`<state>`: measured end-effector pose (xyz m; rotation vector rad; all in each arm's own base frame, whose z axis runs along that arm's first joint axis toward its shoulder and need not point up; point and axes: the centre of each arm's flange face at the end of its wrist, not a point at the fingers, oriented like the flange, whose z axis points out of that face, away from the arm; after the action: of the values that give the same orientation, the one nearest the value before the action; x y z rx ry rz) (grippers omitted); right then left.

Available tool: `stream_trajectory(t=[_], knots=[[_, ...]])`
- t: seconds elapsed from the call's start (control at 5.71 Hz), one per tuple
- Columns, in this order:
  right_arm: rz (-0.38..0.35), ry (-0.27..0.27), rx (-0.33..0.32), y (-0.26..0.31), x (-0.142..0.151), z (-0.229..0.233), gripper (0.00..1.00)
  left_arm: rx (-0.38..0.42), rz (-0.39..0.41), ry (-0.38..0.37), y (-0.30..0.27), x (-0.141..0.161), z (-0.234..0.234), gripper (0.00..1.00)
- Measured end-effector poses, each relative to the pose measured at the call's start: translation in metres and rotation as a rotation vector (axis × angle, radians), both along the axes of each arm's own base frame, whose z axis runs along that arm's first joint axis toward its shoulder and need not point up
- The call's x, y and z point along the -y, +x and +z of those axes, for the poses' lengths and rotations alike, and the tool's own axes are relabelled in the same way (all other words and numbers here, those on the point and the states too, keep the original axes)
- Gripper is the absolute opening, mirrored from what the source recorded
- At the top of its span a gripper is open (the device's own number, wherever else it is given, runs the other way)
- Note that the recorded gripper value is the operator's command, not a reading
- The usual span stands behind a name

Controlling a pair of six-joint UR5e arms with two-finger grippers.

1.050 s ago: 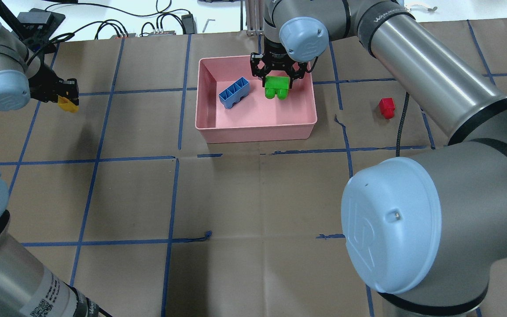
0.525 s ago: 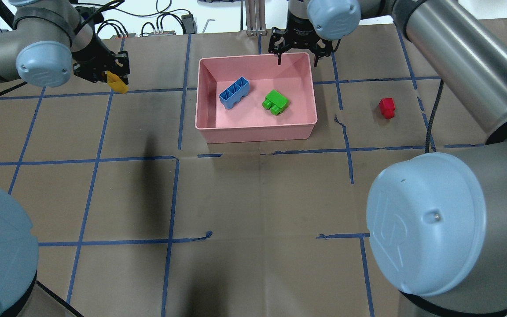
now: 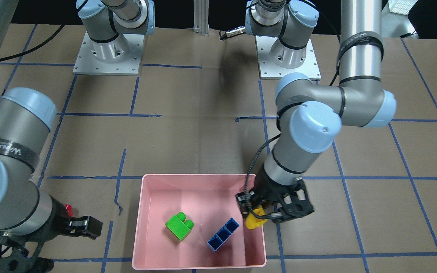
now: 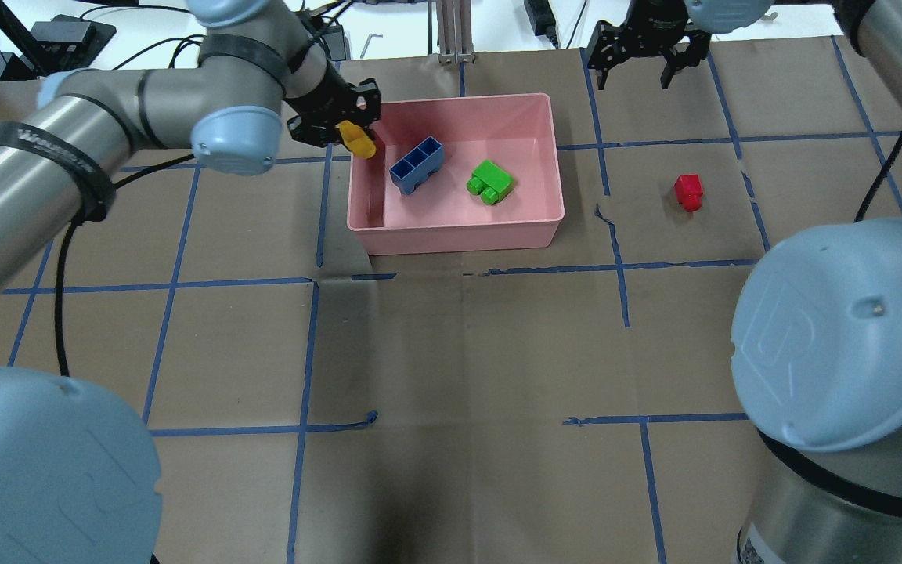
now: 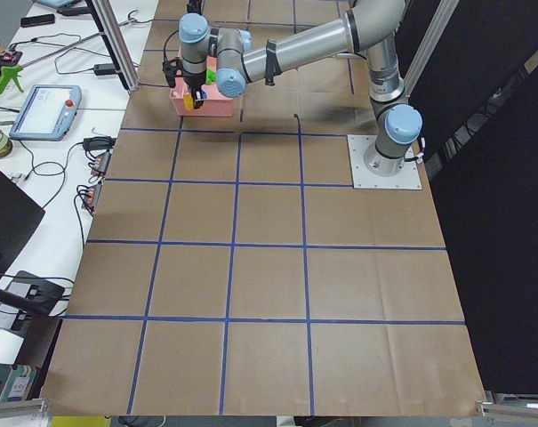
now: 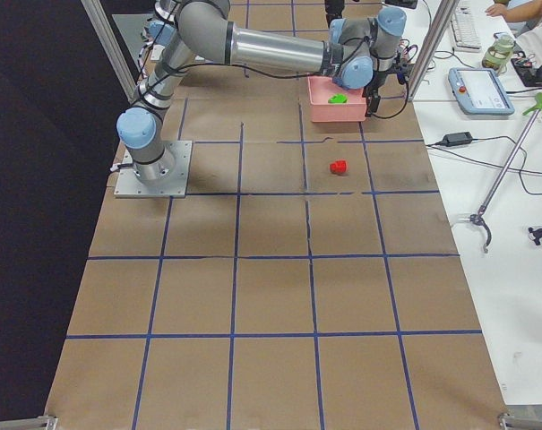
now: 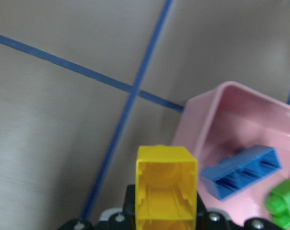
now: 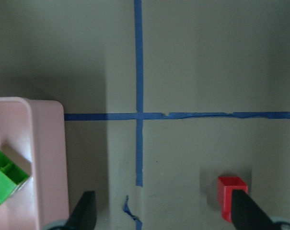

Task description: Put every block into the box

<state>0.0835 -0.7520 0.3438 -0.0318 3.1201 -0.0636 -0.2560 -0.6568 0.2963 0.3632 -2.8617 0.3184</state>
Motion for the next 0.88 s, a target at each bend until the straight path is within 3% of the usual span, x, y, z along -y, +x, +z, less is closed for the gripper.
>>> stream_trajectory(t=[0.17, 0.53, 0.88], knots=[[0.033, 0.027, 0.0, -0.036, -0.002, -0.022, 0.99, 0.003, -0.062, -0.018, -0.047, -0.013, -0.021, 0.99], [0.058, 0.039, -0.004, -0.09, -0.022, -0.088, 0.99, 0.018, -0.14, -0.04, -0.066, -0.022, -0.024, 1.0], [0.061, 0.056, -0.003, -0.101, -0.053, -0.145, 0.98, 0.036, -0.148, -0.048, -0.034, -0.016, 0.011, 1.0]])
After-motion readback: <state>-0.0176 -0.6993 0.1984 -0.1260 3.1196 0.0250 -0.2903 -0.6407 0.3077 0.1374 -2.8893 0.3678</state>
